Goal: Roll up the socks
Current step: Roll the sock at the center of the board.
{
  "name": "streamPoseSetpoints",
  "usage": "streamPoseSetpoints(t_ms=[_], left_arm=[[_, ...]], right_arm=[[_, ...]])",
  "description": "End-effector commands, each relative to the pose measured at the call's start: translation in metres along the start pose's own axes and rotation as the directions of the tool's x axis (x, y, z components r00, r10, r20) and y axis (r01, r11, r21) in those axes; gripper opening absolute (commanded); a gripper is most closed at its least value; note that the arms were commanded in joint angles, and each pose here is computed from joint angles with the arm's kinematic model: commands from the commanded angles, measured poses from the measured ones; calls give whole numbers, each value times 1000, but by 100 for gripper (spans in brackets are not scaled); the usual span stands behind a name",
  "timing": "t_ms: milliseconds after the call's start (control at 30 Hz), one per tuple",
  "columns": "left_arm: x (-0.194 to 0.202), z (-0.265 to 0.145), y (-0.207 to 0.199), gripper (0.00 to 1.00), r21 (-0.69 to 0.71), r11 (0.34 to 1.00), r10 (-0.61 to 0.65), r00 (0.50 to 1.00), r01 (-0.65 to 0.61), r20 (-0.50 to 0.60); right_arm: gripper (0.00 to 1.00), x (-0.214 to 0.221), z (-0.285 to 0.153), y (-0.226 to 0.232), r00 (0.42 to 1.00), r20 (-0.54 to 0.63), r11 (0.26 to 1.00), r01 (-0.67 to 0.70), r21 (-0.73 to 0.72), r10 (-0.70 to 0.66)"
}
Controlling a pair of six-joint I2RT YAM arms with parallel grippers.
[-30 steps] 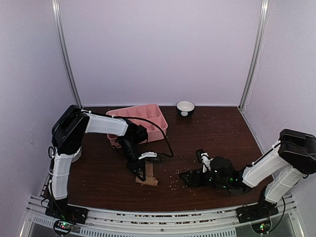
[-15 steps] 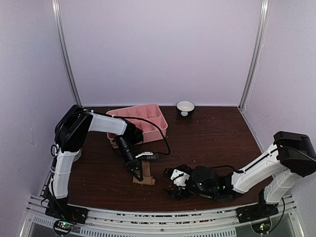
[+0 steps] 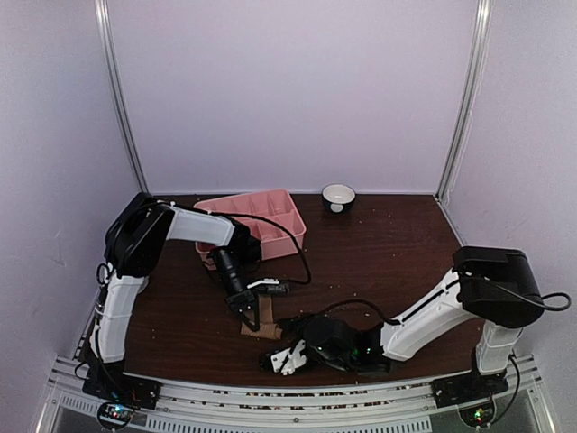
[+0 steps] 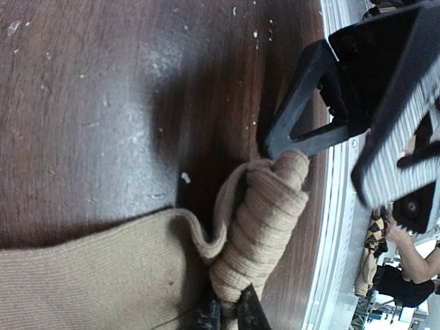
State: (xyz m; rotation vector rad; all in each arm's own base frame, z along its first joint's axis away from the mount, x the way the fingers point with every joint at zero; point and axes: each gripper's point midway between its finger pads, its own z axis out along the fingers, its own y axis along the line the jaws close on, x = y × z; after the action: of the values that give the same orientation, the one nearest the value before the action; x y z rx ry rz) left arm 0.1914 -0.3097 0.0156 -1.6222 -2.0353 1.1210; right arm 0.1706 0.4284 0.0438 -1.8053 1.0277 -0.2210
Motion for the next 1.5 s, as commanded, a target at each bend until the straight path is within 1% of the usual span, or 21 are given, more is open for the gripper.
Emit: streamPoseSetpoints(t_ms=[0, 67, 167, 300, 333, 400, 433, 500, 600, 633, 667, 700, 733, 767, 933, 1033, 1100, 1167, 1267, 1333, 1467], left_arm=[[13, 8, 17, 2, -25, 1000, 2, 998, -3, -57], [12, 7, 17, 2, -26, 1000, 5, 998, -6, -55], [12, 7, 16, 2, -22, 1000, 9, 998, -10, -55], [12, 6, 15, 2, -24, 1000, 14, 998, -15, -54], [11, 5, 15, 2, -25, 1000, 18, 998, -19, -52], [10, 4, 14, 2, -28, 999, 27, 998, -29, -50], [8, 2, 13, 3, -30, 999, 36, 998, -37, -46], [5, -1, 10, 12, -35, 998, 59, 998, -60, -35], [-2, -10, 1, 17, -46, 992, 113, 993, -114, -16], [-3, -13, 0, 22, -57, 990, 127, 992, -128, -14], [-5, -17, -3, 32, -68, 988, 139, 990, -140, -11], [-6, -21, -5, 82, -82, 985, 151, 989, -151, -8], [-8, -26, -8, 96, -97, 982, 162, 987, -161, -2], [-9, -31, -11, 98, -112, 979, 170, 985, -169, 1], [-14, -60, -21, 98, -233, 954, 197, 980, -191, 2], [-18, -76, -13, 98, -358, 915, 201, 980, -189, -3], [-23, -83, 2, 98, -442, 879, 193, 981, -178, -11], [-24, -80, 18, 98, -473, 863, 178, 983, -179, -46], [-24, -63, 43, 98, -488, 852, 156, 982, -189, -108], [-27, -51, 51, 98, -490, 845, 162, 976, -213, -145], [-36, -32, 51, 98, -492, 828, 199, 960, -271, -196]], right_arm=[[63, 17, 11, 37, 974, -55, 970, 214, -120, -221], [62, 15, 16, 36, 970, -58, 967, 230, -108, -237], [56, 12, 23, 36, 970, -61, 968, 227, -109, -235], [41, 6, 29, 42, 965, -56, 959, 248, -137, -257], [35, 6, 31, 43, 964, -58, 958, 251, -142, -261], [27, 5, 33, 48, 965, -57, 956, 242, -167, -254], [25, 6, 34, 51, 968, -59, 955, 229, -189, -243], [19, 5, 35, 56, 973, -56, 953, 206, -223, -223], [6, 0, 35, 57, 982, -47, 956, 165, -244, -181], [3, 1, 34, 59, 983, -54, 953, 153, -262, -173], [0, 0, 34, 59, 985, -60, 952, 139, -272, -162], [0, 0, 33, 60, 987, -66, 952, 122, -279, -145], [0, 0, 32, 60, 989, -71, 953, 107, -285, -132], [0, 0, 31, 60, 990, -74, 952, 92, -290, -119], [0, 4, 24, 62, 990, -96, 957, 73, -282, -104], [0, 7, 16, 63, 989, -114, 961, 59, -270, -93], [0, 8, 8, 65, 990, -119, 962, 43, -270, -77], [0, 8, 1, 69, 989, -128, 962, 36, -271, -73], [0, 8, -11, 75, 988, -146, 961, 16, -276, -58], [0, 9, -18, 79, 987, -159, 960, -15, -279, -31], [0, 11, -31, 90, 983, -184, 956, -45, -289, -9]])
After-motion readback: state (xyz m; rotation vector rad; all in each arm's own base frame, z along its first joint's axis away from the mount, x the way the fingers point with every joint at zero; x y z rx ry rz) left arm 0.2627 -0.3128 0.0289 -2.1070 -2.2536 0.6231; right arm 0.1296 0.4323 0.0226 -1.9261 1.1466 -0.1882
